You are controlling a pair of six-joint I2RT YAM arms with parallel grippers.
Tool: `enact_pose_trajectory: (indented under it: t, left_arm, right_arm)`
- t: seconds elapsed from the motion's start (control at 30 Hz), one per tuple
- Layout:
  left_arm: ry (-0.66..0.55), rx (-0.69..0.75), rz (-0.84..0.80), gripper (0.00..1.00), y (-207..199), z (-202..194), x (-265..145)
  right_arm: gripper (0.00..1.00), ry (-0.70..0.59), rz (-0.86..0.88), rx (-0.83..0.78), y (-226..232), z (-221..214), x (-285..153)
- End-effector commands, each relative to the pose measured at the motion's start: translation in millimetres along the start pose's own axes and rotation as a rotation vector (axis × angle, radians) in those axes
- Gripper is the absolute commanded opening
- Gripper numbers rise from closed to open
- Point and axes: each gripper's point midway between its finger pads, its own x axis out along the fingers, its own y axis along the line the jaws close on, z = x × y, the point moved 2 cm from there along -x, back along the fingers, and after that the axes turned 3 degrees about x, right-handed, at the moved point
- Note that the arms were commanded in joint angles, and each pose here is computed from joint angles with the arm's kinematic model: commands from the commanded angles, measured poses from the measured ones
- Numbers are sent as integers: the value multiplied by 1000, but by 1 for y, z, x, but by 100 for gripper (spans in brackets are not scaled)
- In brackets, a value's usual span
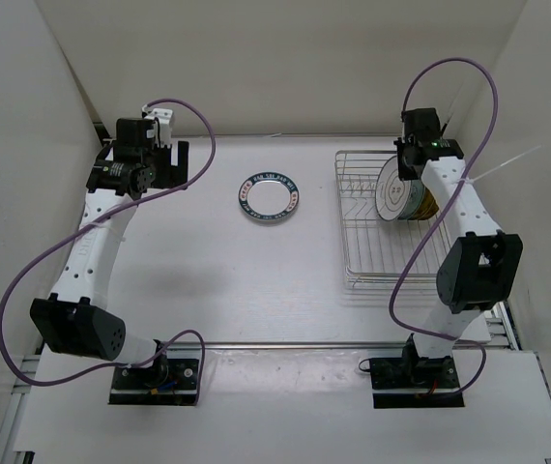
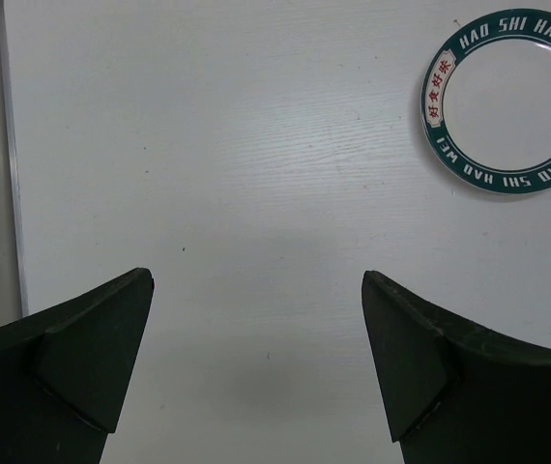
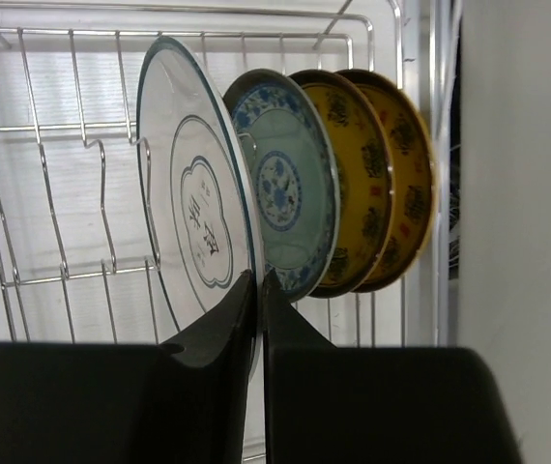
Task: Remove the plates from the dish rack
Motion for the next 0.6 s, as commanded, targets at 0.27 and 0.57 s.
enact_pose_trajectory:
  t: [0.27, 0.57]
  left_arm:
    - [-55, -13, 21, 100, 3, 7, 10]
    - [-160, 54, -458, 100, -86, 47, 3]
  right_arm:
    - [0, -312, -129, 49, -28, 73, -115]
    - [0, -427, 183, 27, 4, 75, -191]
